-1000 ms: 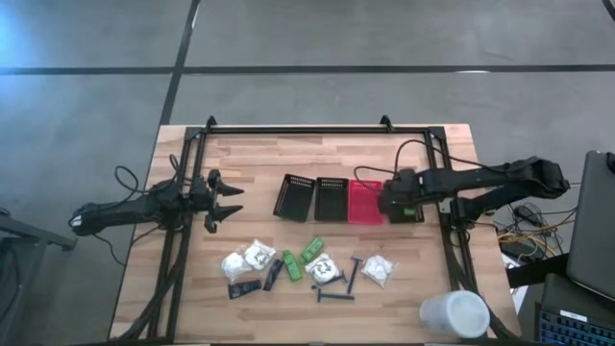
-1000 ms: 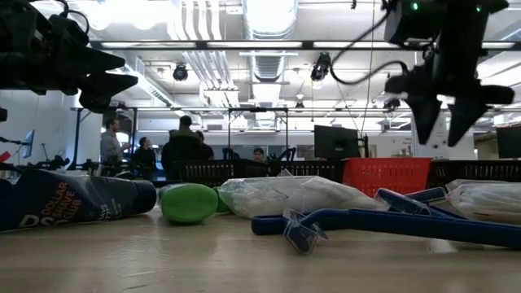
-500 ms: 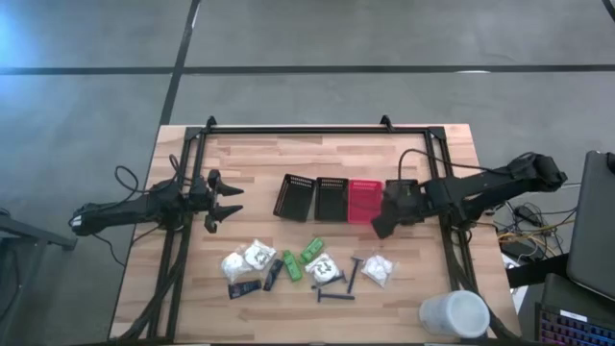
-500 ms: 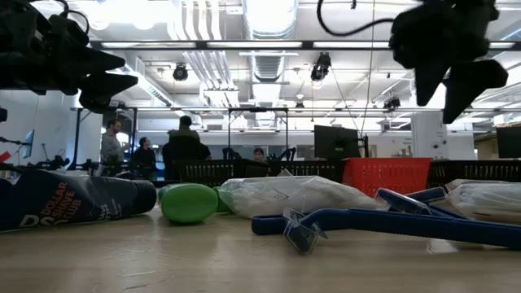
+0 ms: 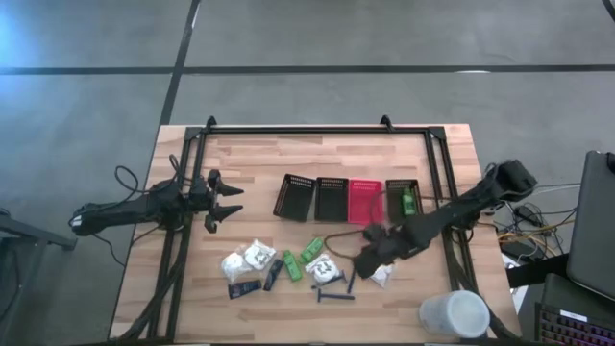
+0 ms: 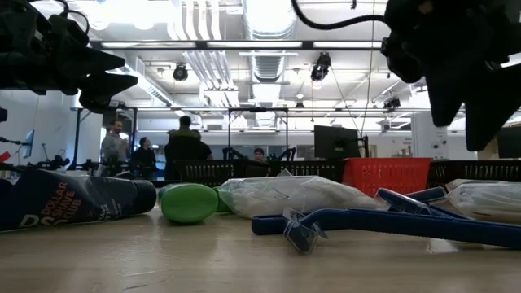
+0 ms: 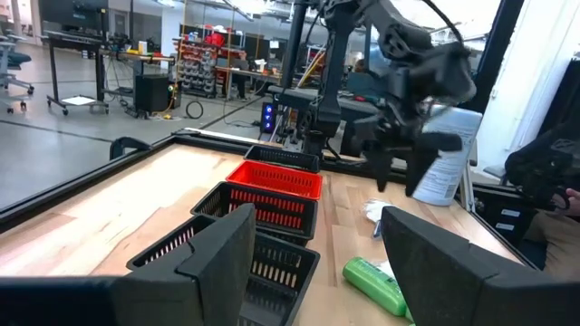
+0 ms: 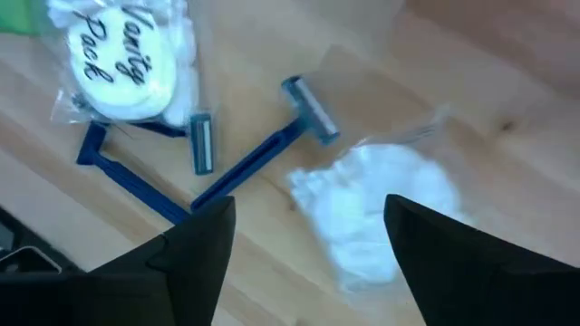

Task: Pick & Place Travel size toiletries
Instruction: Put the white cotton pack into the left black bin

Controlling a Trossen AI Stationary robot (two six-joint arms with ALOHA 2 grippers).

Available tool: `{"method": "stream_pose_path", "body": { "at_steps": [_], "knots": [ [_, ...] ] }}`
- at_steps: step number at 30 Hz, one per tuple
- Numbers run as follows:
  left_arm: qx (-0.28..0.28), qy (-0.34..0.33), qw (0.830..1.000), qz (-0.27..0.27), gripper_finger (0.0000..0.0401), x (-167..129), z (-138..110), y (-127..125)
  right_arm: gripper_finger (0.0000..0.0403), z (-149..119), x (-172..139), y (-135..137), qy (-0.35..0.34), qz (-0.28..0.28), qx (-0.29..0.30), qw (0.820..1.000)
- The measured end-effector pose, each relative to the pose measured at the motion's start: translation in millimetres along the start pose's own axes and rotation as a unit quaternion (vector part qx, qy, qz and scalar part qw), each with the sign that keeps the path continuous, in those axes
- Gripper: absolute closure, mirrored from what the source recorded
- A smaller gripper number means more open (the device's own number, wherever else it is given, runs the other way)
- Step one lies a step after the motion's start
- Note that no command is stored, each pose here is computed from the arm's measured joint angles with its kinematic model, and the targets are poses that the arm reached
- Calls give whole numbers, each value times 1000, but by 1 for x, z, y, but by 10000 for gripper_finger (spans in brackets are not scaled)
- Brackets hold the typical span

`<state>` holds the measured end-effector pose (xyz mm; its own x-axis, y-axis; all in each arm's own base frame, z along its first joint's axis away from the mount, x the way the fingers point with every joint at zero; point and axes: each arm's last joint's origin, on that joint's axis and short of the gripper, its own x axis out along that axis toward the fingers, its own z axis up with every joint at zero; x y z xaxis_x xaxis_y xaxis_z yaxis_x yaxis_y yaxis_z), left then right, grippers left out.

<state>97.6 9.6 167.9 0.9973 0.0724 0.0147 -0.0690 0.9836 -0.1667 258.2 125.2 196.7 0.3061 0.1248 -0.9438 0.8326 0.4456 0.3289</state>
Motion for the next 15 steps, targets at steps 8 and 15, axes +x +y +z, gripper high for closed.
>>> {"method": "stream_pose_path", "body": {
  "at_steps": [8,15],
  "knots": [
    [0,1,1000,0,156,0,0,0,159,-7,20,29,7,-59,-37,998],
    [0,1,1000,0,156,0,0,0,168,-16,13,22,20,-189,-89,978]
  ]
}}
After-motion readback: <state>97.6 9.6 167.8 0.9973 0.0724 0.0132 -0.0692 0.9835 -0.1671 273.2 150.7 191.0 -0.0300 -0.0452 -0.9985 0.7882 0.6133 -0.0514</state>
